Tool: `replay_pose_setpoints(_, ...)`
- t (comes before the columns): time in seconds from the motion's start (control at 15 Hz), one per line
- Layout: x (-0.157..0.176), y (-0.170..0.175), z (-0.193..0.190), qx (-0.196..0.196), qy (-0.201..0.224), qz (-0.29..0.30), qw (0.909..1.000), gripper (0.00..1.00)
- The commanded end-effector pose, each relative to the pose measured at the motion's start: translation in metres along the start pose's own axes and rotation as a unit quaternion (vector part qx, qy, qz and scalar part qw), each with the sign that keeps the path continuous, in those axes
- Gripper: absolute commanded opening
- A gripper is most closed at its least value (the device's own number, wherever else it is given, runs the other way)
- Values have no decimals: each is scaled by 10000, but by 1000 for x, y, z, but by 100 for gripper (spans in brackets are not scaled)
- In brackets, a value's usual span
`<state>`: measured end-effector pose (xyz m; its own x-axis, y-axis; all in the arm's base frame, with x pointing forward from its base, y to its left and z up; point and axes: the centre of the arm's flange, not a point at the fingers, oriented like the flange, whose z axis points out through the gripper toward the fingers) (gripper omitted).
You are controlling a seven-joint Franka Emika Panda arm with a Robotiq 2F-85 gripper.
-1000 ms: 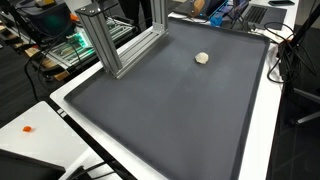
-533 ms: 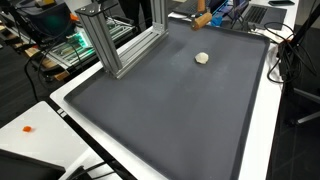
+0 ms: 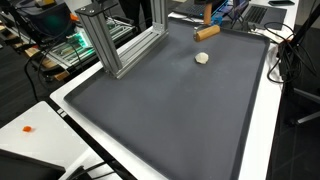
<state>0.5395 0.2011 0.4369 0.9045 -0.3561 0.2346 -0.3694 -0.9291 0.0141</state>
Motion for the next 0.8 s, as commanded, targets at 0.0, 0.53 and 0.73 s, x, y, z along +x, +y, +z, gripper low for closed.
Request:
replay_pose_setpoints(0.0,18,-8,13,-137,58,576,9982,22)
replay_pose_setpoints(0.53,31,5,51,-335,-97,1491,9882,22)
replay_pose_setpoints(0.73,30,9,62,-365,-145,1690,9848,22)
